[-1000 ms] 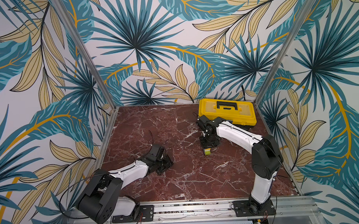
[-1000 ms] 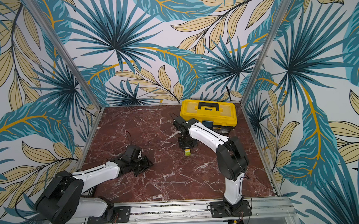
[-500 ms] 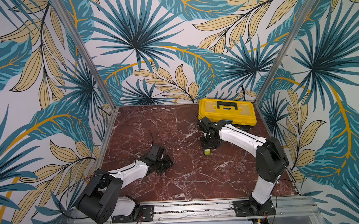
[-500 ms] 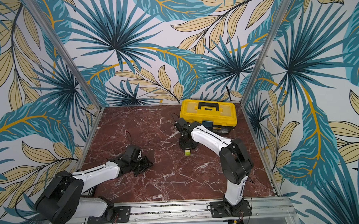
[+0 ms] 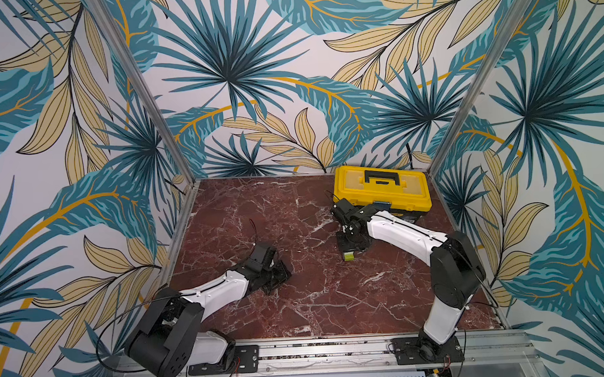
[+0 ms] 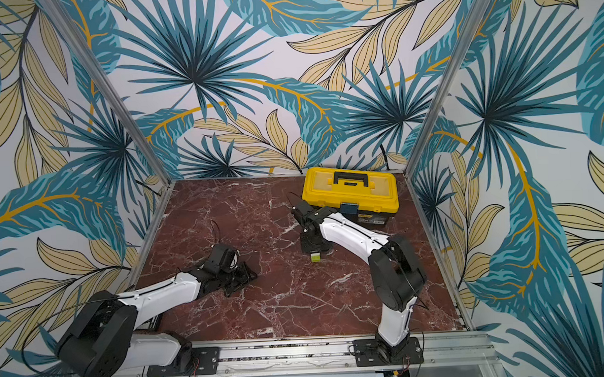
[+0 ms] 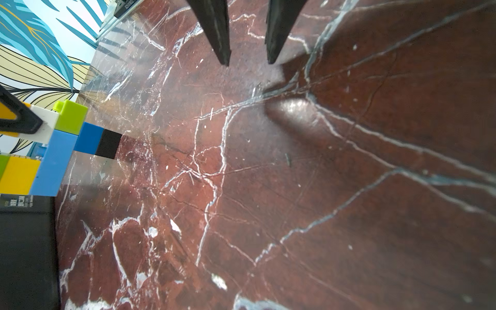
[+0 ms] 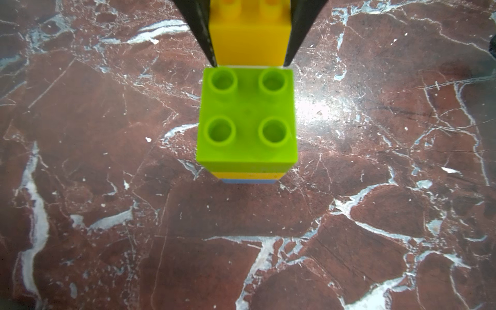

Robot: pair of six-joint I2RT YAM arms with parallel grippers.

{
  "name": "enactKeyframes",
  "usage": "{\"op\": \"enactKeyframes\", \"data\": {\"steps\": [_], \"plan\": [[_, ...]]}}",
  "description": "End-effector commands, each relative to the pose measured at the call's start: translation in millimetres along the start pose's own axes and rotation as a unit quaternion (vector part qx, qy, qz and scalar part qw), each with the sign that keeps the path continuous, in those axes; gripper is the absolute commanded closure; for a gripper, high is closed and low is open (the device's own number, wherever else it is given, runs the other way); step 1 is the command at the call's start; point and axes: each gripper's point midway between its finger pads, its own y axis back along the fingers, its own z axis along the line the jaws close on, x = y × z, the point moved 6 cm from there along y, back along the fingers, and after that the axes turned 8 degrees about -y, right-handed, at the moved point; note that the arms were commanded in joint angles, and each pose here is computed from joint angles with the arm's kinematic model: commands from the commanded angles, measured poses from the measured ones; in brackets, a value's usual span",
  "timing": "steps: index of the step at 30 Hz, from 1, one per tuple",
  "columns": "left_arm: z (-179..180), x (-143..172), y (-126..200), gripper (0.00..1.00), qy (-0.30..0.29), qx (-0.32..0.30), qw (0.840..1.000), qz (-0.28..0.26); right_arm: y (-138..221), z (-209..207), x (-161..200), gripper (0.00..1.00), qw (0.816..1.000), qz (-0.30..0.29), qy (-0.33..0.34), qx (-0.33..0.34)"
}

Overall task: Assemble the number 4 with lego
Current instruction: Assemble the lego brick with the lego brick, then pick up the lego brick from the center of the board.

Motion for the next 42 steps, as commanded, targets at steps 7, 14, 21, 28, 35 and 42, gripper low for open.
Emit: {"op": "enactKeyframes", "data": {"steps": [7, 14, 21, 28, 35, 42], "plan": [[-7, -5, 6, 0.74, -0.006, 0.002, 1.000, -0.012, -85, -39, 80, 0.79, 0.966, 0.203, 0.031, 0.157], [-5, -4, 7, 0.74, -0.006, 0.001, 1.000, -0.014, -86, -33, 83, 0.79, 0.967, 0.198, 0.038, 0.158], [-8, -7, 8, 0.74, -0.008, 0.003, 1.000, -0.011, -86, -29, 83, 0.79, 0.966, 0.195, 0.043, 0.161], [-13, -11, 15, 0.73, -0.013, 0.001, 1.000, -0.018, -67, -23, 71, 0.79, 0.974, 0.169, 0.040, 0.144], [-22, -14, 26, 0.57, -0.013, 0.004, 1.000, -0.018, -24, -11, 45, 0.79, 0.985, 0.126, 0.038, 0.111], [-49, -25, 63, 0.49, -0.029, 0.029, 0.998, -0.047, 23, 1, 25, 0.78, 0.995, 0.075, 0.039, 0.053]]}}
